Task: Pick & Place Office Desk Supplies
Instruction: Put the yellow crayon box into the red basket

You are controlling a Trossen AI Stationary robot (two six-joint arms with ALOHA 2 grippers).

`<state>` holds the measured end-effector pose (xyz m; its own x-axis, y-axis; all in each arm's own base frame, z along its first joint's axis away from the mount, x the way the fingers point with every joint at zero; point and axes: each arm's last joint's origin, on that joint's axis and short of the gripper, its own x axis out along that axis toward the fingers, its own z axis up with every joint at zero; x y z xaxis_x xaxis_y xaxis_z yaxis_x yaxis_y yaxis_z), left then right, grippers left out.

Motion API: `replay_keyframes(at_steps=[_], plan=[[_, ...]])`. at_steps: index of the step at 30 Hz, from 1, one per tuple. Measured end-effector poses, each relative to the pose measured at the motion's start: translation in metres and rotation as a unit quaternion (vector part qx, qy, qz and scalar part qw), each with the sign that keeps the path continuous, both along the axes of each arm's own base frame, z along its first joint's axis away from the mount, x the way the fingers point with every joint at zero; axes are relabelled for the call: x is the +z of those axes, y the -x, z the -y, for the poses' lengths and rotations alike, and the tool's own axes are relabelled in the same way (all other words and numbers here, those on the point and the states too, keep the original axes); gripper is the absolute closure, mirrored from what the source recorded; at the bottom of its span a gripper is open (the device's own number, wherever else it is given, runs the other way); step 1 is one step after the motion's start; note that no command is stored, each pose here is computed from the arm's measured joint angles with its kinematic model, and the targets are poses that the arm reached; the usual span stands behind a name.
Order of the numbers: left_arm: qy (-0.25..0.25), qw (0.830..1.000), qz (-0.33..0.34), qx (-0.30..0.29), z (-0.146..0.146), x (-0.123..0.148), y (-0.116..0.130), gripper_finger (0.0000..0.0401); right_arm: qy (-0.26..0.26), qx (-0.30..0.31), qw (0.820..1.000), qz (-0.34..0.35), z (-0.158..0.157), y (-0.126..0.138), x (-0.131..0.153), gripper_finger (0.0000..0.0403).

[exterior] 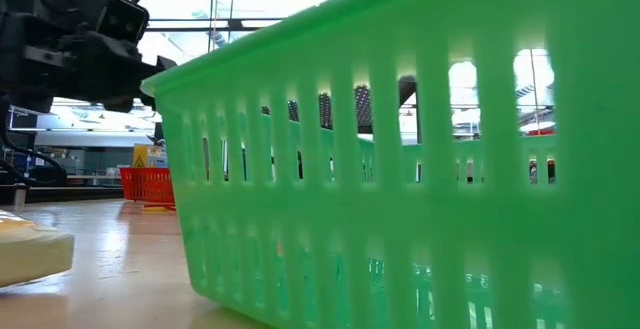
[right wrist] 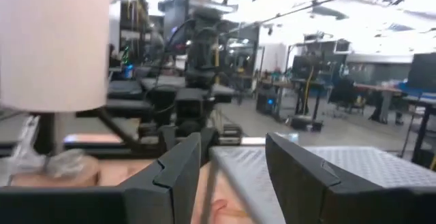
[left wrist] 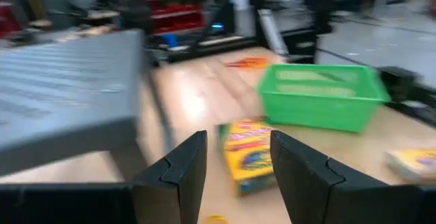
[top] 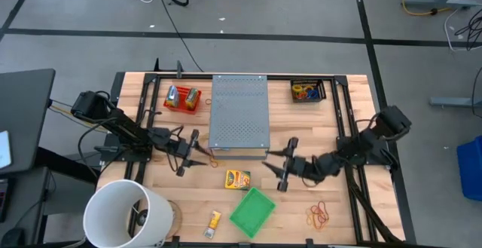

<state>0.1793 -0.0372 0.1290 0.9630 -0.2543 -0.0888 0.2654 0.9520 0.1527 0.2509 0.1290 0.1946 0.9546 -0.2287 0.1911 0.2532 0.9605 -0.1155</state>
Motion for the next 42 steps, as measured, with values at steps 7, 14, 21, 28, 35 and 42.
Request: replay_keyframes(at_steps=[7, 14, 21, 28, 35, 42], plan=[[0.040, 0.994, -0.060, -0.083, 0.005, -0.008, 0.003, 0.0233, 0.017, -0.034, 0.996, -0.076, -0.034, 0.000, 0.001, 0.0231], [0.026, 0.988, -0.151, -0.034, 0.001, -0.026, 0.007, 0.0233, 0.024, -0.053, 0.994, -0.090, -0.037, 0.000, 0.000, 0.0231], [0.011, 0.984, -0.176, -0.012, 0.000, -0.031, 0.008, 0.0233, 0.026, -0.052, 0.993, -0.099, -0.037, 0.000, -0.002, 0.0231], [0.033, 0.987, -0.151, -0.043, 0.012, -0.018, -0.006, 0.0233, 0.024, -0.052, 0.993, -0.108, -0.037, 0.000, -0.005, 0.0231], [0.000, 0.989, -0.130, -0.065, 0.029, -0.003, -0.023, 0.0233, 0.046, -0.064, 0.990, -0.115, -0.038, 0.001, -0.006, 0.0231], [-0.097, 0.980, -0.168, -0.030, 0.038, -0.003, -0.030, 0.0233, 0.079, -0.094, 0.984, -0.127, -0.047, 0.011, -0.005, 0.0231]])
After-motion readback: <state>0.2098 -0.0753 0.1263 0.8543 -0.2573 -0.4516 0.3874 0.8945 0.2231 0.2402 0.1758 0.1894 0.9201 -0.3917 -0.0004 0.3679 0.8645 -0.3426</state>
